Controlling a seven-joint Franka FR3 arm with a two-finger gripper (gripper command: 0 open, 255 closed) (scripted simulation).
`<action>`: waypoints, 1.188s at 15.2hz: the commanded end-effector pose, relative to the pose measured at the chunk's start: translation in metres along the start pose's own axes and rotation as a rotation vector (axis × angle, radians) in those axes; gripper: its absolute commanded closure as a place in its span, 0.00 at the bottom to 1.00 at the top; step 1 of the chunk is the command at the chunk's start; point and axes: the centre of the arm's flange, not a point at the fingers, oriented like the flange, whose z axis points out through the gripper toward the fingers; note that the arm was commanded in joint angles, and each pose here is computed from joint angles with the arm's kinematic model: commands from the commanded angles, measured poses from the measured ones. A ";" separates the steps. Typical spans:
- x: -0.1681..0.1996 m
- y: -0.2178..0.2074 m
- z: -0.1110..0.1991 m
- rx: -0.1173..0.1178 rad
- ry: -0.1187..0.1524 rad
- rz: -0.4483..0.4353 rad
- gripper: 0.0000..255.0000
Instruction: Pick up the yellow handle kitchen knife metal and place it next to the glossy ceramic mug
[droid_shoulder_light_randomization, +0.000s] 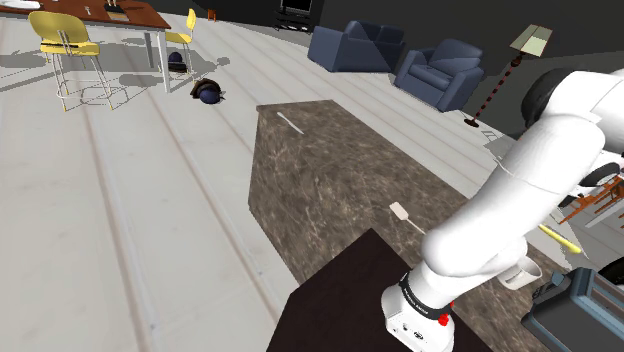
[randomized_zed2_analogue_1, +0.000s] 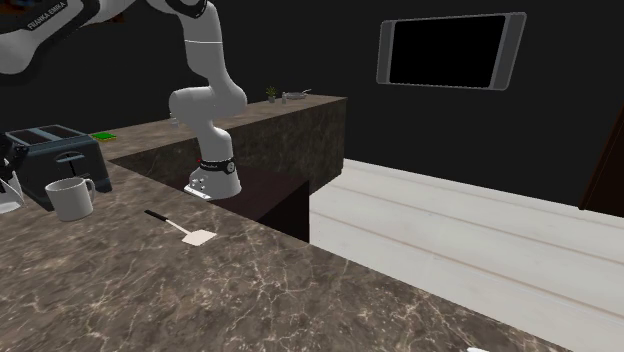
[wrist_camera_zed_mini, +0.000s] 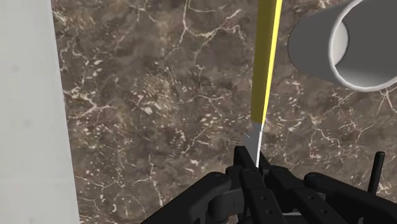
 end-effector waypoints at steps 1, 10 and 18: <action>0.000 0.000 0.010 -0.001 0.001 0.001 1.00; -0.001 0.000 0.058 -0.001 0.001 0.001 1.00; -0.002 -0.001 0.100 -0.001 0.001 0.001 1.00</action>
